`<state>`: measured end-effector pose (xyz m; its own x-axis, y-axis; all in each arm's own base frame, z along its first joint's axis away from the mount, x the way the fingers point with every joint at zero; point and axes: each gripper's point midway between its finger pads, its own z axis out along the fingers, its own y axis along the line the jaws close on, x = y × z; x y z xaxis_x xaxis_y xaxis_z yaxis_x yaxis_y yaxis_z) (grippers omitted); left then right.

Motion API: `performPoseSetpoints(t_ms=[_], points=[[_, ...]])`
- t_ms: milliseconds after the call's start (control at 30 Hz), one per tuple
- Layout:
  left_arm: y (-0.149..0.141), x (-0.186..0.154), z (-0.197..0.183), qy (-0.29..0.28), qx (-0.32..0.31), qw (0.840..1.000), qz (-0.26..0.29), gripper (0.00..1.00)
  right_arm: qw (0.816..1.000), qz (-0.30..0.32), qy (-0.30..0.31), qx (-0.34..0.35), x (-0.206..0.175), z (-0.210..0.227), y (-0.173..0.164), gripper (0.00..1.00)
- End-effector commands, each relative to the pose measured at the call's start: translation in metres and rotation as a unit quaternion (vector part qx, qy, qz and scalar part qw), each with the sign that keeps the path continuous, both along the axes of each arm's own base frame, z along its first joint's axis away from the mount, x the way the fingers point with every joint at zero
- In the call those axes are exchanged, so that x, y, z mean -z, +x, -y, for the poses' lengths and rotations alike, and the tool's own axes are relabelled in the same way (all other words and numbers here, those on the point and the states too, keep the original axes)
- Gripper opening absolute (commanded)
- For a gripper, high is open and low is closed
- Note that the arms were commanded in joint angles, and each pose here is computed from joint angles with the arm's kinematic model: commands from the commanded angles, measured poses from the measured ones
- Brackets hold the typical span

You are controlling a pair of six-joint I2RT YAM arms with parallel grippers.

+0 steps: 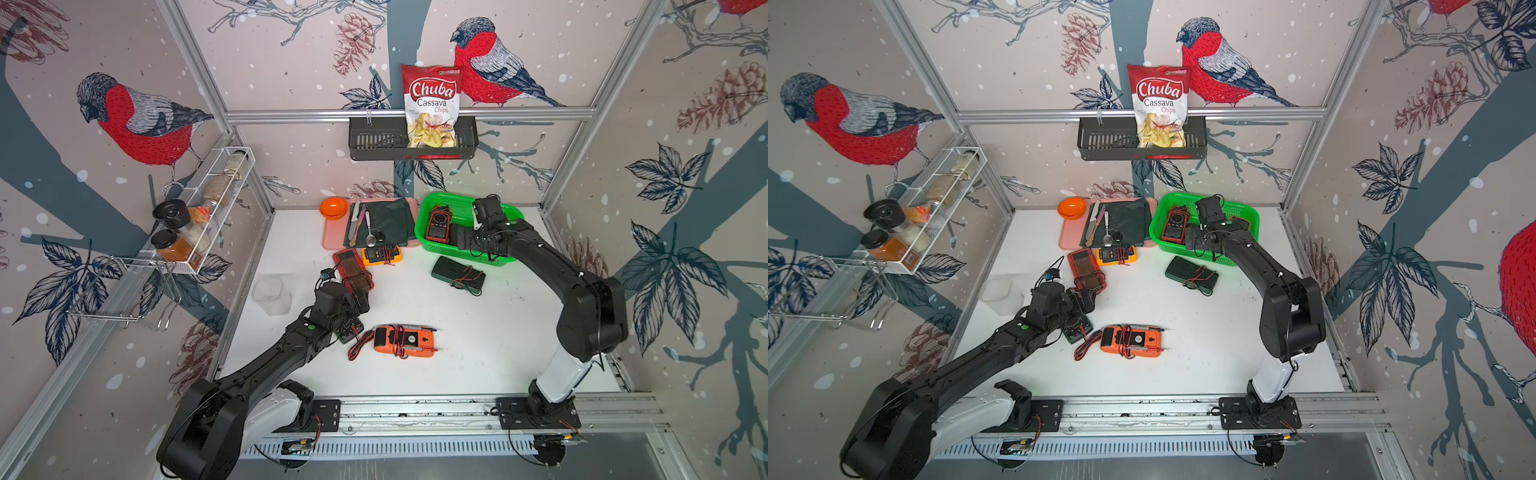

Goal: Put the multimeter into the basket
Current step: Pick up the multimeter from the center of the board.

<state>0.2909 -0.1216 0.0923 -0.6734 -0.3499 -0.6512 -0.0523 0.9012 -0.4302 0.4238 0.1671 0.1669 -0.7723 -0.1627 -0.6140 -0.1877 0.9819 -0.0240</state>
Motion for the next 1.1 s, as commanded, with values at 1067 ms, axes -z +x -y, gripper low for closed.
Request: performPoseSetpoints(t_ms=[1067], points=[[-0.025,0.001,-0.043,-0.008,-0.105,0.994,0.018,0.98,0.826,-0.04,-0.08,-0.556,0.089,-0.181,-0.274,1.0]])
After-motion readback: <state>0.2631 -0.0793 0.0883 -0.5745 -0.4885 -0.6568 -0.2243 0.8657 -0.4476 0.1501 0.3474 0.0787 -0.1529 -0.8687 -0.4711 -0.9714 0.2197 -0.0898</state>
